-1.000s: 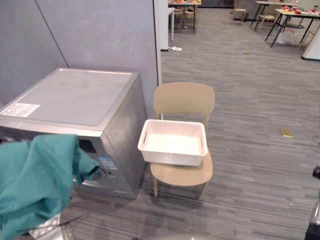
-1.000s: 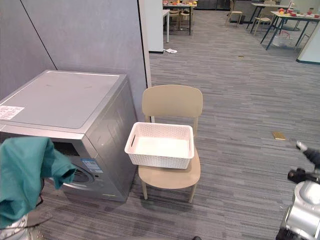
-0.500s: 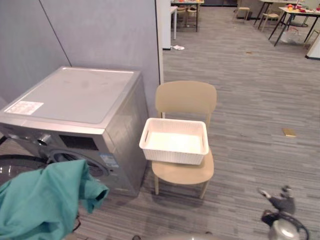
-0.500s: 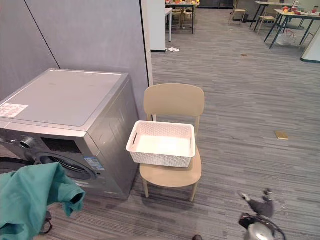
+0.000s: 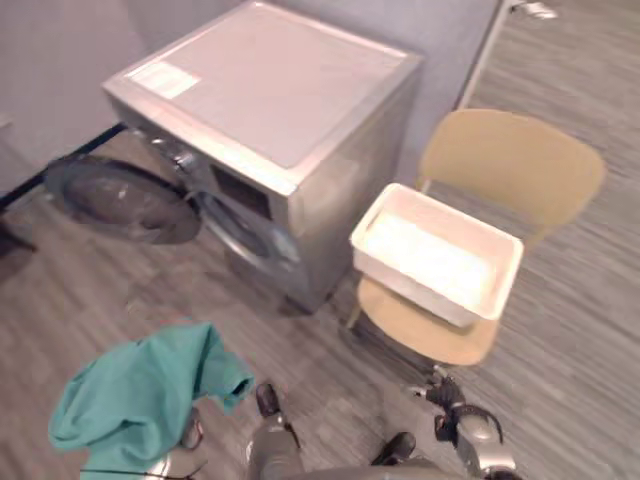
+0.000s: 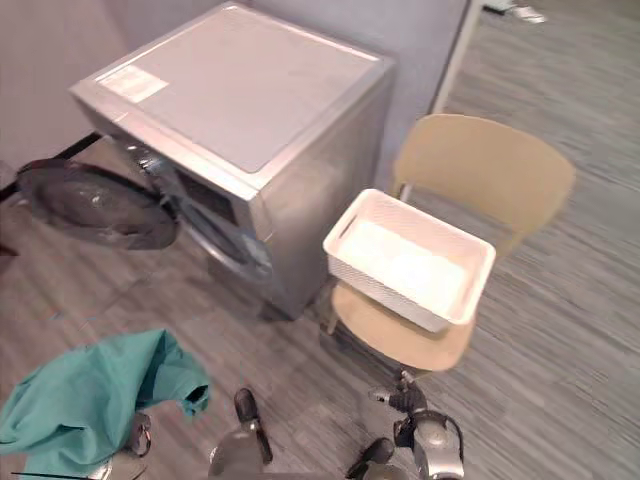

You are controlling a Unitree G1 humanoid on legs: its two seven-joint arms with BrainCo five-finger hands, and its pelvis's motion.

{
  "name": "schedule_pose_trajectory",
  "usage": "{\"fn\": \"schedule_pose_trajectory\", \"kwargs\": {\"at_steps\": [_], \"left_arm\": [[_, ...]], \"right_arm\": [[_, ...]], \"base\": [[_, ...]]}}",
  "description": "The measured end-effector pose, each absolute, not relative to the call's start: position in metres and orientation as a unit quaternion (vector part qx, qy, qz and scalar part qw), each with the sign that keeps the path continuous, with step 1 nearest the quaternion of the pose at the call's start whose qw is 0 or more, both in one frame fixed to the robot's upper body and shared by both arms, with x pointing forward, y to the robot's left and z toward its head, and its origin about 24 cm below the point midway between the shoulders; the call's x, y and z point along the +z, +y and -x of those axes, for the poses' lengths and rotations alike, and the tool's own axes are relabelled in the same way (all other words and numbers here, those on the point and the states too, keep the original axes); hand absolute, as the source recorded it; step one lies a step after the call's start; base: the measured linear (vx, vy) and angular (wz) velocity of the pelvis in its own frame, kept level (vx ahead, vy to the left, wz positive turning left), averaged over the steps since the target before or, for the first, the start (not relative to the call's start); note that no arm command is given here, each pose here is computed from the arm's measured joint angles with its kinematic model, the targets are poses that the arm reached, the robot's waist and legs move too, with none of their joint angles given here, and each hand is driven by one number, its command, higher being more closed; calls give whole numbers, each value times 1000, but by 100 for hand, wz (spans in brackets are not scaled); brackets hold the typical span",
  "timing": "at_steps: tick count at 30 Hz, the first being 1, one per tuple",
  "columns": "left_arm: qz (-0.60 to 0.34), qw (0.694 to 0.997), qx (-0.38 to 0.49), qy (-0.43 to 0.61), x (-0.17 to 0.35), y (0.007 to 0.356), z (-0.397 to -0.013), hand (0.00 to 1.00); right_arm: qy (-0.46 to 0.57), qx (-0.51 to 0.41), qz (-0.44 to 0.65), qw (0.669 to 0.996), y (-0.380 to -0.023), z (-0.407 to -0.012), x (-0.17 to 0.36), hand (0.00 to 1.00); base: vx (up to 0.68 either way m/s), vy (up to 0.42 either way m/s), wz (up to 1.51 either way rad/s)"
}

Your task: Pick up the laundry basket with both hands and put the clothes into the washing machine.

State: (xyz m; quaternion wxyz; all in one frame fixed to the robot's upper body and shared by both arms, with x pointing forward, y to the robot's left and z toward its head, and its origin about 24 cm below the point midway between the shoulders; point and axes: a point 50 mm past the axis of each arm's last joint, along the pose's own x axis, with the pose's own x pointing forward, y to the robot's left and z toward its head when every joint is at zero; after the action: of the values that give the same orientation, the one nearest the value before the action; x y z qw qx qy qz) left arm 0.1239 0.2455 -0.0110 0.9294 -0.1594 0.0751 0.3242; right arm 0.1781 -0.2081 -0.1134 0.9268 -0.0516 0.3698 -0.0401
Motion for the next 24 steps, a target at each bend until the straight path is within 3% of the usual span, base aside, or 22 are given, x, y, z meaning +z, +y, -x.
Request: {"fn": "schedule_pose_trajectory", "kwargs": {"at_steps": [5, 13, 17, 24], "left_arm": [[175, 946, 265, 68, -6, 222, -142, 100], [180, 969, 155, 72, -4, 181, -174, 100], [181, 969, 135, 103, -15, 169, -170, 100], [182, 977, 7, 115, -12, 117, -178, 100]], "right_arm": [[372, -69, 40, 925, -213, -170, -116, 0], [395, -74, -8, 916, -187, -146, -127, 0], [402, -82, -13, 912, -186, -131, -129, 0], [400, -127, -40, 907, -186, -102, -126, 0]], "base": [[103, 157, 129], [190, 231, 132], [324, 131, 75], [353, -21, 89]]}}
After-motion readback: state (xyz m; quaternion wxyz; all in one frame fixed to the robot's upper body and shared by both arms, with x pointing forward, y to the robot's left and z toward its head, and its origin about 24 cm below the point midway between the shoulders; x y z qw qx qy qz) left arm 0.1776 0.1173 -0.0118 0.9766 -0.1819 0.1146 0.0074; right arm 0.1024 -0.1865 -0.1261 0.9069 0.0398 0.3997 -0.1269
